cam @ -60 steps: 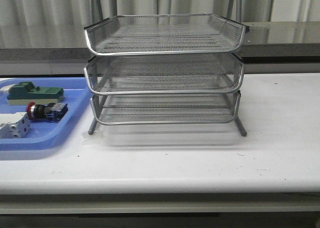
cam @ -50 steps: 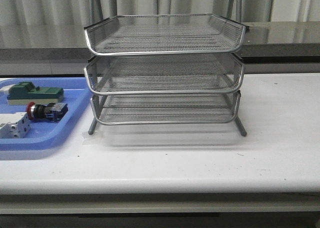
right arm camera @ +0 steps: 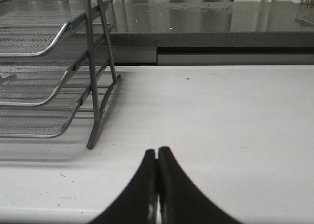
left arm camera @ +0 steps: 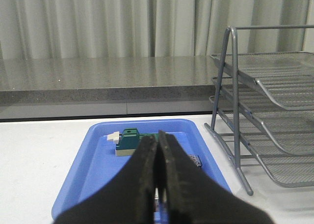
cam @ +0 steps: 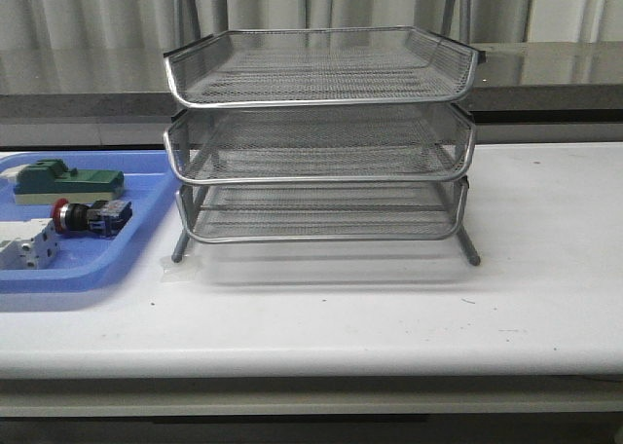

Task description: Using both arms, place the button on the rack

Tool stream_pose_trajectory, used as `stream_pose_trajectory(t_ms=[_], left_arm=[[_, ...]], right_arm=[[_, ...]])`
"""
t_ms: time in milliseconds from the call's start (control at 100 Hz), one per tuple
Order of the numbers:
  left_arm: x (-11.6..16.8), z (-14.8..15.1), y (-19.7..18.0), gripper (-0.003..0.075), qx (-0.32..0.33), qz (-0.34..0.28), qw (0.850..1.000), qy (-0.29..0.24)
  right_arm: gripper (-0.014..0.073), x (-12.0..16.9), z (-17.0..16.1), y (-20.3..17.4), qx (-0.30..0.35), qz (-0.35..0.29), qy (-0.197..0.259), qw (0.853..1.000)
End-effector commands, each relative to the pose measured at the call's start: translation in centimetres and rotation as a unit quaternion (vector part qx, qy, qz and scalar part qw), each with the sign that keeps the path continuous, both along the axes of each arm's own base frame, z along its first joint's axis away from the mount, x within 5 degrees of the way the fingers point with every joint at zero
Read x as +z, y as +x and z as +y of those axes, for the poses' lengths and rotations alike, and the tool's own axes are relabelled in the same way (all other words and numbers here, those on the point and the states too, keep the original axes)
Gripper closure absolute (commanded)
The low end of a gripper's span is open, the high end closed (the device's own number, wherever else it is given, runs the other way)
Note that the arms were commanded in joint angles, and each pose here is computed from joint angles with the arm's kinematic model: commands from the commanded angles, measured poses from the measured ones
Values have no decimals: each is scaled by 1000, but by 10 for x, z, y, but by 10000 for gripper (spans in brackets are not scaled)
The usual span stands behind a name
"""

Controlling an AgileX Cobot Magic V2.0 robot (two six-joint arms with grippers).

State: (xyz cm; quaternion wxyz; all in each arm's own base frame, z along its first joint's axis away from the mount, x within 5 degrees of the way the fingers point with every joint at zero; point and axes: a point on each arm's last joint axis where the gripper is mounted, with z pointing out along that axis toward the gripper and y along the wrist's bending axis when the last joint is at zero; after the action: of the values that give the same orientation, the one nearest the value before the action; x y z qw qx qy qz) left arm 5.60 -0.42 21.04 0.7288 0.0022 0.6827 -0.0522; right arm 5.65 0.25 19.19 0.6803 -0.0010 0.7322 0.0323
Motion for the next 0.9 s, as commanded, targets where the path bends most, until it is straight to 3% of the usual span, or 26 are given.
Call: stream_pose_trajectory(t_ms=[0, 400, 570, 740, 890], left_arm=[[-2, 0, -2, 741, 0, -40, 999, -6], [-2, 0, -2, 741, 0, -40, 999, -6], [-2, 0, -2, 741, 0, -40, 999, -6], [-2, 0, -2, 741, 0, -40, 999, -6], [-2, 0, -2, 741, 0, -40, 999, -6]], right_arm=[[694, 8, 0, -1, 0, -48, -8, 999], [694, 24, 0, -3, 2, -93, 16, 996], [694, 49, 0, -9, 1, -75, 19, 997], [694, 77, 0, -10, 3, -18, 33, 999], [694, 103, 4, 1, 15, 23, 73, 997]])
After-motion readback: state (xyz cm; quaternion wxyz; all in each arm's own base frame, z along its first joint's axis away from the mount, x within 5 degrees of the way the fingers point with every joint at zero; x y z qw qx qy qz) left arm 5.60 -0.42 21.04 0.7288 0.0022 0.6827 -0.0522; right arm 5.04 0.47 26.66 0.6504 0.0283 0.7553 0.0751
